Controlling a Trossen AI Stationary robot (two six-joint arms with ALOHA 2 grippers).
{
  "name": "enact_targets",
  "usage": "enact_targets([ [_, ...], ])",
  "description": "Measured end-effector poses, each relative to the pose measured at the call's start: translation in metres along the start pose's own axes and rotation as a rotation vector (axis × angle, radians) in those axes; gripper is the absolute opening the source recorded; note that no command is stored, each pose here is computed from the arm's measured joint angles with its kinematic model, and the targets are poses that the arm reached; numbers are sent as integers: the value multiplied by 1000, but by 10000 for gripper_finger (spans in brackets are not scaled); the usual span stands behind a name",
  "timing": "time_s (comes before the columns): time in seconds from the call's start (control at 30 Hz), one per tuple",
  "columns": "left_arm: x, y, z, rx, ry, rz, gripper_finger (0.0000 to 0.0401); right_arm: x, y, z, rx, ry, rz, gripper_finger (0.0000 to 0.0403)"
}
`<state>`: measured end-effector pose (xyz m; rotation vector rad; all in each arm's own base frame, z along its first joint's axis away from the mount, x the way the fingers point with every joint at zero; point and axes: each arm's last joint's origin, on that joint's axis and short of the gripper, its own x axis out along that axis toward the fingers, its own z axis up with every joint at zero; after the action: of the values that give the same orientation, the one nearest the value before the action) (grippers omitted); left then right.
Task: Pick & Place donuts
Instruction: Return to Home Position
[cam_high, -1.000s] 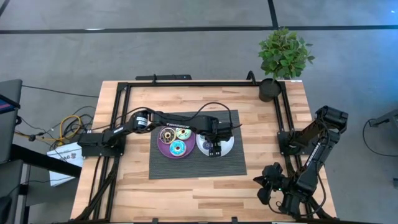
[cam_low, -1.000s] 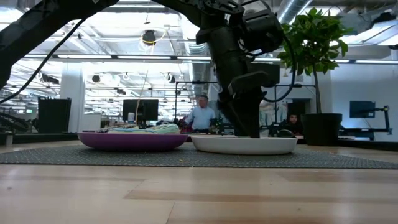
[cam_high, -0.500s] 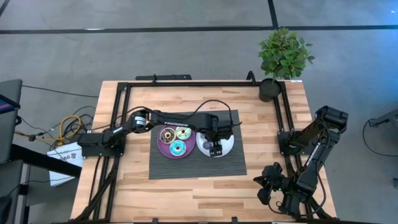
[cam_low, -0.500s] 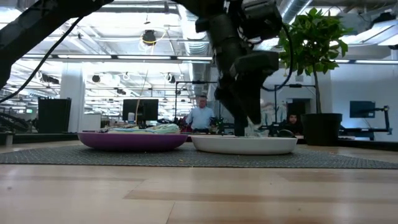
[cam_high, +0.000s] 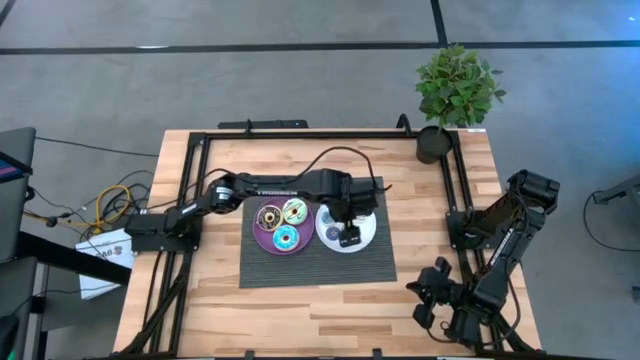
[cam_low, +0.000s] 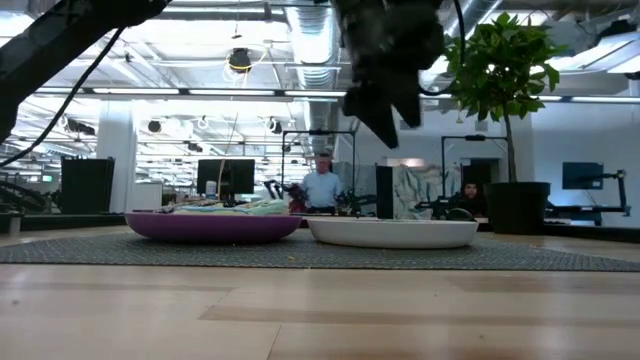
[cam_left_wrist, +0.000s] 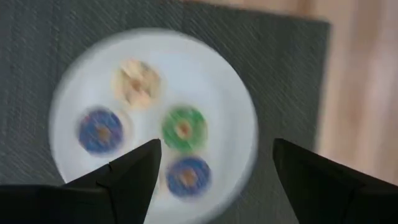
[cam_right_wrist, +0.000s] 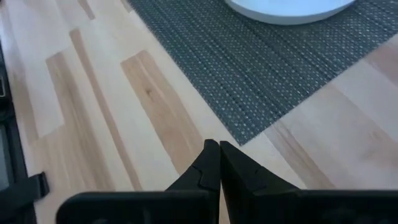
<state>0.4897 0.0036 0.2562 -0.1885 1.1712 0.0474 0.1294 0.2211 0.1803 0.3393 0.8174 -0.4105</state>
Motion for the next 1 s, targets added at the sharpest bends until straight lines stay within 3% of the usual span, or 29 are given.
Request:
enact_targets([
  [0.1,-8,-6,-3,62,45,-77,302,2,-1,2,1,-3,-17,0],
  [0.23,-20,-21,-3,203,-22,-194,302,5,-3,7,-24,-6,-45,0],
  [0.57,-35,-21,-4,266,-69,-124,302,14,-3,18,6,-52,-71,0],
  [0.73,-18,-20,-8,286,-58,-136,302,26,-4,33,39,-74,-102,0],
  [0.87,-3,-16,-27,271,-12,-154,302,34,-4,44,51,-80,-110,0],
  [1.0,-12,-7,-54,232,-79,-155,302,41,-4,52,69,-84,-119,0],
])
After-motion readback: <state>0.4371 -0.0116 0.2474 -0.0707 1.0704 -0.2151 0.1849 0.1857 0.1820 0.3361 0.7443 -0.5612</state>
